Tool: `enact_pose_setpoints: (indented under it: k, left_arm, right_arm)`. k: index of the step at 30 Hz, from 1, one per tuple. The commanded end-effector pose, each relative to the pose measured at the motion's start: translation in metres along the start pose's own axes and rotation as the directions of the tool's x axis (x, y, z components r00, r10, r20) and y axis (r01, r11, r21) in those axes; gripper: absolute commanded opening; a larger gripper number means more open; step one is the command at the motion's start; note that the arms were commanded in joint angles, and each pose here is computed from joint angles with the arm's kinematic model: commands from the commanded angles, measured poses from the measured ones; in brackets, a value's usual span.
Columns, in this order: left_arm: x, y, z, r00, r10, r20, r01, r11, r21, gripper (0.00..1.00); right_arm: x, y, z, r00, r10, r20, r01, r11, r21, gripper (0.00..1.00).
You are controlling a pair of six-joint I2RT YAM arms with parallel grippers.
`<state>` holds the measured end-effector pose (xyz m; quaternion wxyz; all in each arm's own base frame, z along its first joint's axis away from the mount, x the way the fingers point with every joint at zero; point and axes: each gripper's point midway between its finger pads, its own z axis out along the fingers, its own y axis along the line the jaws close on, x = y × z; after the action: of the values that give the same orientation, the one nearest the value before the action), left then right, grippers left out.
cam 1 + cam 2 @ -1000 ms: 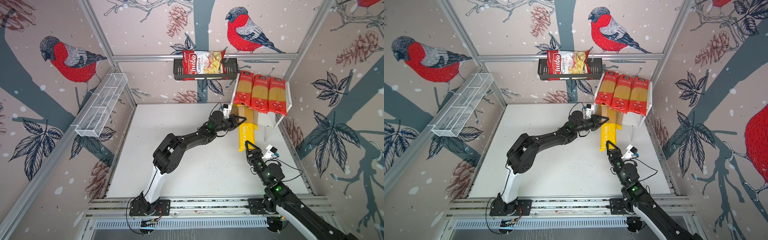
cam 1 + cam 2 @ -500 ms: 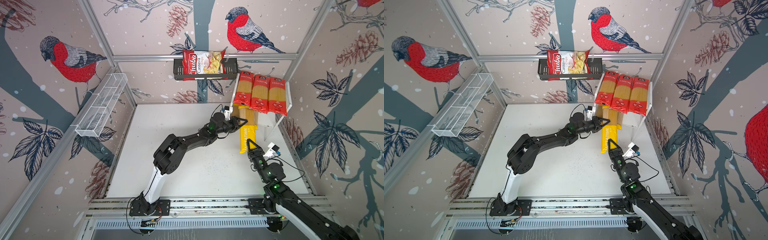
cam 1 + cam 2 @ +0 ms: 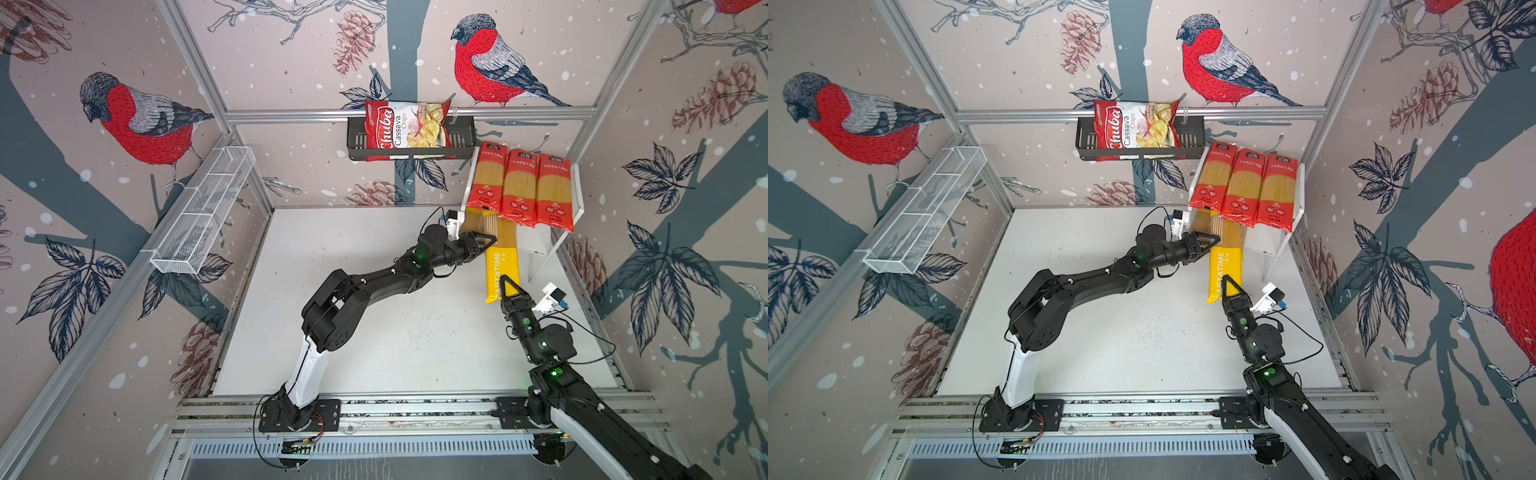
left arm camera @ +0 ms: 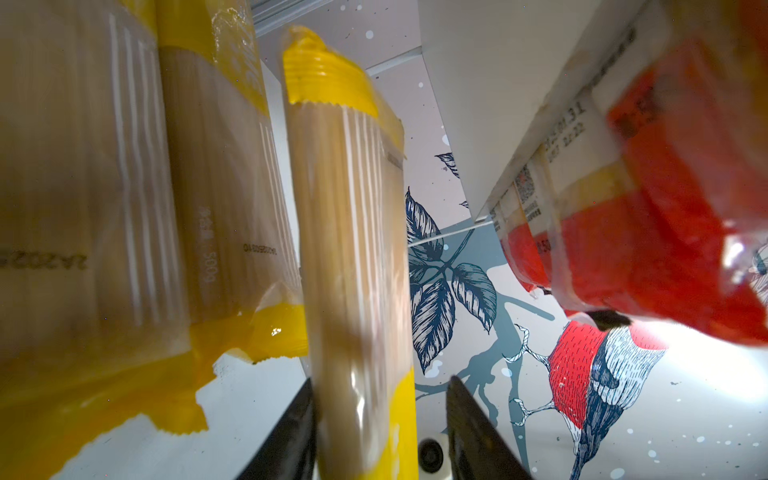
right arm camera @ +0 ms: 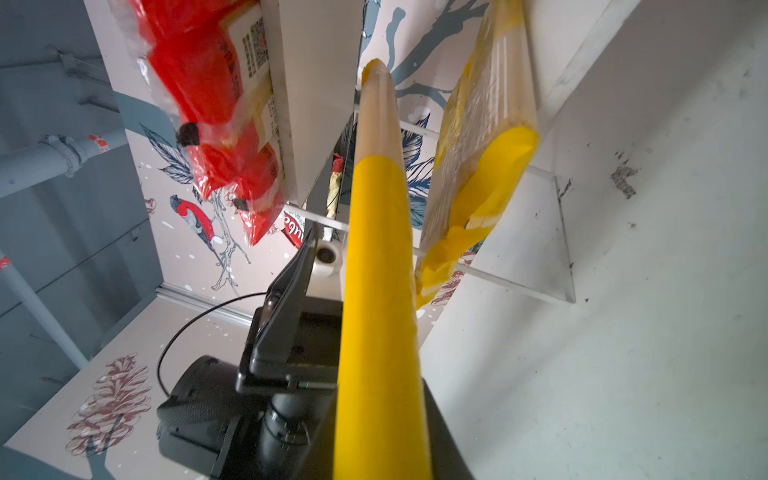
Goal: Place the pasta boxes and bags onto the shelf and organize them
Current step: 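Lower the bag onto the shelf beside the other yellow bags with both grippers, then open the left gripper and withdraw it while the right gripper presses the bag into place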
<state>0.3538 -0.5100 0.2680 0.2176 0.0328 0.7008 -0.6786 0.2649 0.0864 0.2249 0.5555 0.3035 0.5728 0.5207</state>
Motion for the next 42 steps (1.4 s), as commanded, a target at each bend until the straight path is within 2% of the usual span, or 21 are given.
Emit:
enact_pose_setpoints:
  k: [1,11,14,18,24,34,36,42]
  left_arm:
    - [-0.003,-0.023,-0.007,0.997,0.079,0.017,-0.080,0.995,0.061,0.49]
    - [0.007,-0.031,-0.037,0.989,0.144,0.024,-0.144,0.989,0.033,0.50]
    - [0.014,-0.027,-0.051,0.986,0.163,0.022,-0.163,0.987,0.008,0.50]
    - [0.027,-0.016,-0.072,0.982,0.188,0.014,-0.188,0.981,-0.038,0.50]
    - [0.039,0.006,-0.101,0.960,0.278,-0.017,-0.277,0.947,-0.164,0.49]
    - [0.054,0.034,-0.117,0.970,0.240,-0.025,-0.240,0.948,-0.207,0.49]
    - [0.053,0.034,-0.118,0.969,0.245,-0.023,-0.244,0.946,-0.213,0.50]
    - [0.054,0.038,-0.119,0.968,0.250,-0.027,-0.249,0.940,-0.231,0.49]
  right_arm:
    - [-0.018,0.022,0.004,0.998,-0.032,0.051,0.035,0.998,-0.061,0.11]
    - [-0.058,0.041,0.020,0.989,-0.092,0.116,0.100,0.993,-0.061,0.08]
    - [-0.073,0.041,0.029,0.984,-0.123,0.131,0.127,0.992,-0.018,0.07]
    - [-0.091,0.033,0.044,0.979,-0.156,0.130,0.152,0.988,0.038,0.08]
    - [-0.104,0.016,0.059,0.980,-0.159,0.116,0.151,0.986,0.072,0.09]
    - [-0.099,-0.021,0.069,0.987,-0.146,0.063,0.135,0.979,0.154,0.22]
    - [-0.096,-0.030,0.067,0.988,-0.150,0.039,0.141,0.973,0.180,0.30]
    - [-0.090,-0.055,0.055,0.995,-0.099,0.031,0.089,0.970,0.226,0.42]
